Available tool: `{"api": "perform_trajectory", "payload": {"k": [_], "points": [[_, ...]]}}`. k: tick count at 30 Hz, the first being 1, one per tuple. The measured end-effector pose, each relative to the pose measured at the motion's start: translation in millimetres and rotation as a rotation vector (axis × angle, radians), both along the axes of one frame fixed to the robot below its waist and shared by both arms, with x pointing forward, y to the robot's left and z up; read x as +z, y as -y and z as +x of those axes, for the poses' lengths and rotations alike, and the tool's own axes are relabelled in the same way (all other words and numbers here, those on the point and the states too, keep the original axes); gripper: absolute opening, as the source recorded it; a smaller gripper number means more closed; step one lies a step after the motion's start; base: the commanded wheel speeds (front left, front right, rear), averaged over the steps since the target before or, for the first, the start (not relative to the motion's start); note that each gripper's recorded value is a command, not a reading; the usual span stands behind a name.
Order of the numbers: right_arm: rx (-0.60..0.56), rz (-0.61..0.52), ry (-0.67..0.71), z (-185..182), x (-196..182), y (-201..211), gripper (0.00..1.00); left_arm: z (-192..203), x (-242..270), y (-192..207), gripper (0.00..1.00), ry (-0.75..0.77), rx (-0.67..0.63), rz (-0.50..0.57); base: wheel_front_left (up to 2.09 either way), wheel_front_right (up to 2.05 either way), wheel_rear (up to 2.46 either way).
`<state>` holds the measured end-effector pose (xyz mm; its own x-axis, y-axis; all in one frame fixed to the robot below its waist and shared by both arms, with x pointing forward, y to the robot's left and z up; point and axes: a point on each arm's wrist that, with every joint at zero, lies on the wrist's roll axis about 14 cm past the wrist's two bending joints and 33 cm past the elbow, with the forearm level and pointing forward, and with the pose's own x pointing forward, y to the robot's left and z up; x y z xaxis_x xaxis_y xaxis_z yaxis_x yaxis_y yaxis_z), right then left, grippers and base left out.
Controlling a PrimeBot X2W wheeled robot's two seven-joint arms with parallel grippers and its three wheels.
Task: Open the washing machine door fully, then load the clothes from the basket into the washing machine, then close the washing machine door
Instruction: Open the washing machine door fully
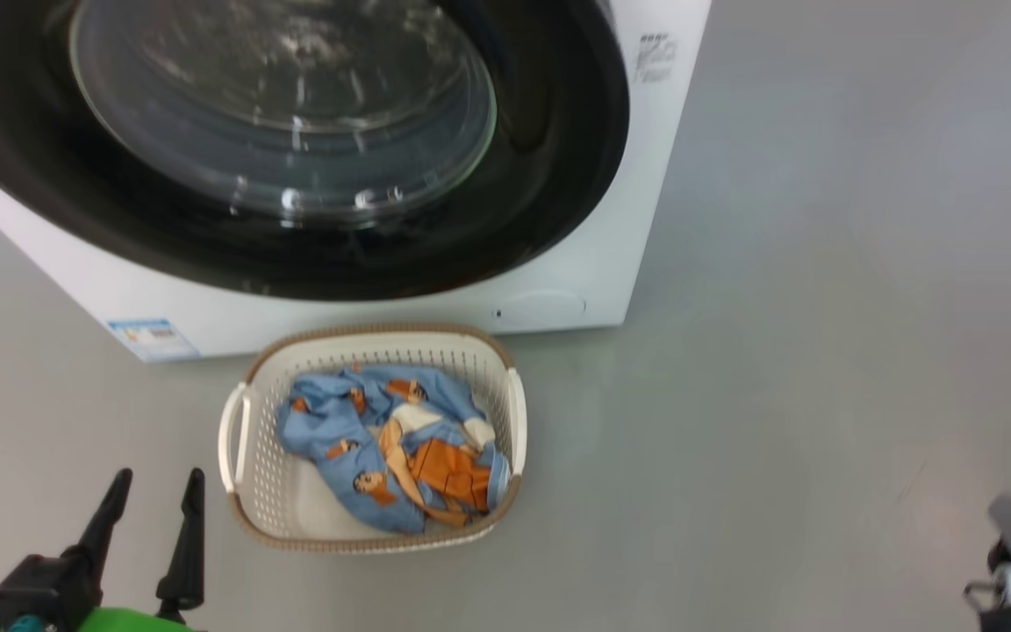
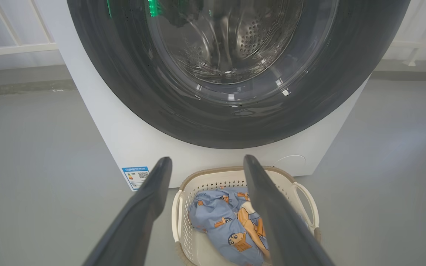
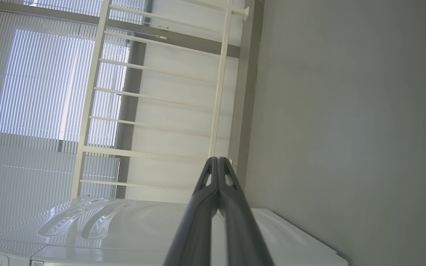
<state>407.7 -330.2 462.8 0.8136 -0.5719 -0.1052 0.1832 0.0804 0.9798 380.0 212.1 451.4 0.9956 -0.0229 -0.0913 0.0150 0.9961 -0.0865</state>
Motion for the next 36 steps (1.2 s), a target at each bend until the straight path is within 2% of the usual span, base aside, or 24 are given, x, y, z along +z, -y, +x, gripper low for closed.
{"api": "perform_trajectory", "payload": {"k": [7,14,19,28,36], "points": [[0.106,0.057,0.101,49.7,14.7,-14.1,0.00,17.7,-10.9,-9.2,1.00,-0.024,0.002,0.018,0.00,0.00,0.00],[0.222,0.028,0.180,102.1,32.2,-33.7,0.00,38.4,-22.9,-10.4,1.00,-0.039,-0.014,0.021,0.00,0.00,0.00],[0.317,0.002,0.187,134.3,29.9,-54.4,0.00,44.4,-42.1,-14.0,1.00,-0.085,-0.012,0.030,0.00,0.00,0.00],[0.512,-0.031,0.228,178.1,38.9,-94.8,0.00,46.4,-67.6,-18.3,1.00,-0.148,0.000,0.030,0.00,0.00,0.00],[0.720,-0.035,0.242,198.8,42.7,-149.2,0.00,47.6,-78.2,-15.6,1.00,-0.173,-0.009,0.028,0.00,0.00,0.00]]}}
